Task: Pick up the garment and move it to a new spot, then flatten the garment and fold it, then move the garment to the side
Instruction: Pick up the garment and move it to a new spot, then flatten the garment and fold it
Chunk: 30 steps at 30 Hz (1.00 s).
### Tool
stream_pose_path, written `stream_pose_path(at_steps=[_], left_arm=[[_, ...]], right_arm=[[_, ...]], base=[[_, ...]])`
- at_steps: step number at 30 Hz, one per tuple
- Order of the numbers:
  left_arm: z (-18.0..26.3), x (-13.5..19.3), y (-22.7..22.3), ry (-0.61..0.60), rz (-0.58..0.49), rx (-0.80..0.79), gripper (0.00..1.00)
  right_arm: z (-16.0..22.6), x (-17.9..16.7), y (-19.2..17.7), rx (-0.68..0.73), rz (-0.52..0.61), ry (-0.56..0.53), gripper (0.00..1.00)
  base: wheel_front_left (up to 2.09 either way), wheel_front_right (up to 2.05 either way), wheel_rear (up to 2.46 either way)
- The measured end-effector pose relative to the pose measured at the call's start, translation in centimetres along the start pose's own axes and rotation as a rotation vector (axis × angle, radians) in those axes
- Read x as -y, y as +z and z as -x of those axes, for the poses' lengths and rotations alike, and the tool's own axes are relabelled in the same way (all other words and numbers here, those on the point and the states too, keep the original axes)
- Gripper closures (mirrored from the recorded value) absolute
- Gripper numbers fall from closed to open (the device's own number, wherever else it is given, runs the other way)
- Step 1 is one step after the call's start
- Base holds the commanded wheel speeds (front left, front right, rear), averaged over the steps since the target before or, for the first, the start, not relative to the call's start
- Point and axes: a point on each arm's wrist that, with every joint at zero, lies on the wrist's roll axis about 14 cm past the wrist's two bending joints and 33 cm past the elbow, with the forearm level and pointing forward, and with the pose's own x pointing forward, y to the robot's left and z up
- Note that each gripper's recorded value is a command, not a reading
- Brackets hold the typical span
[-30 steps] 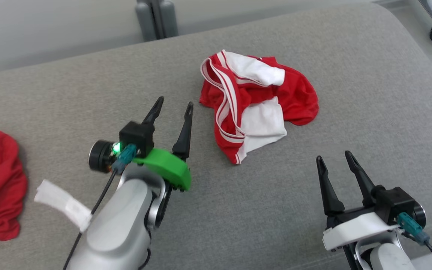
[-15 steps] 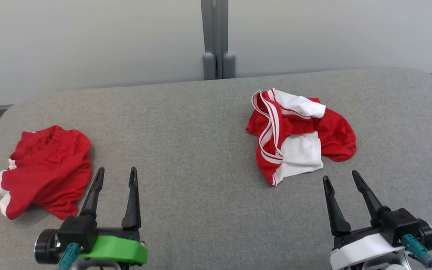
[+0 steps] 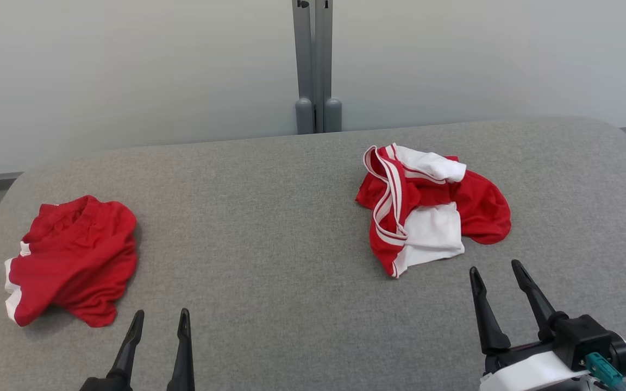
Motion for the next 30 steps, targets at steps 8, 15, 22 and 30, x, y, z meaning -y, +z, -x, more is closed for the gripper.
stream_pose_path(at_steps=[8, 15, 22, 30], left_arm=[[-0.24, -0.04, 0.31, 0.011, 0.022, 0.011, 0.0], [-0.45, -0.19, 0.33, 0.018, 0.019, 0.012, 0.0], [-0.54, -0.19, 0.2, 0.022, 0.013, 0.008, 0.0], [-0.68, 0.13, 0.14, 0.018, 0.005, 0.006, 0.0]], right_arm=[[0.19, 0.4, 0.03, 0.0, 0.002, -0.013, 0.0], [0.22, 0.5, -0.02, -0.001, -0.005, -0.018, 0.0], [0.23, 0.54, -0.12, -0.004, -0.006, -0.02, 0.0], [0.2, 0.87, -0.2, -0.007, -0.004, -0.029, 0.0]], base=[[0.0, 0.0, 0.0], [0.0, 0.0, 0.0], [0.0, 0.0, 0.0], [0.0, 0.0, 0.0]])
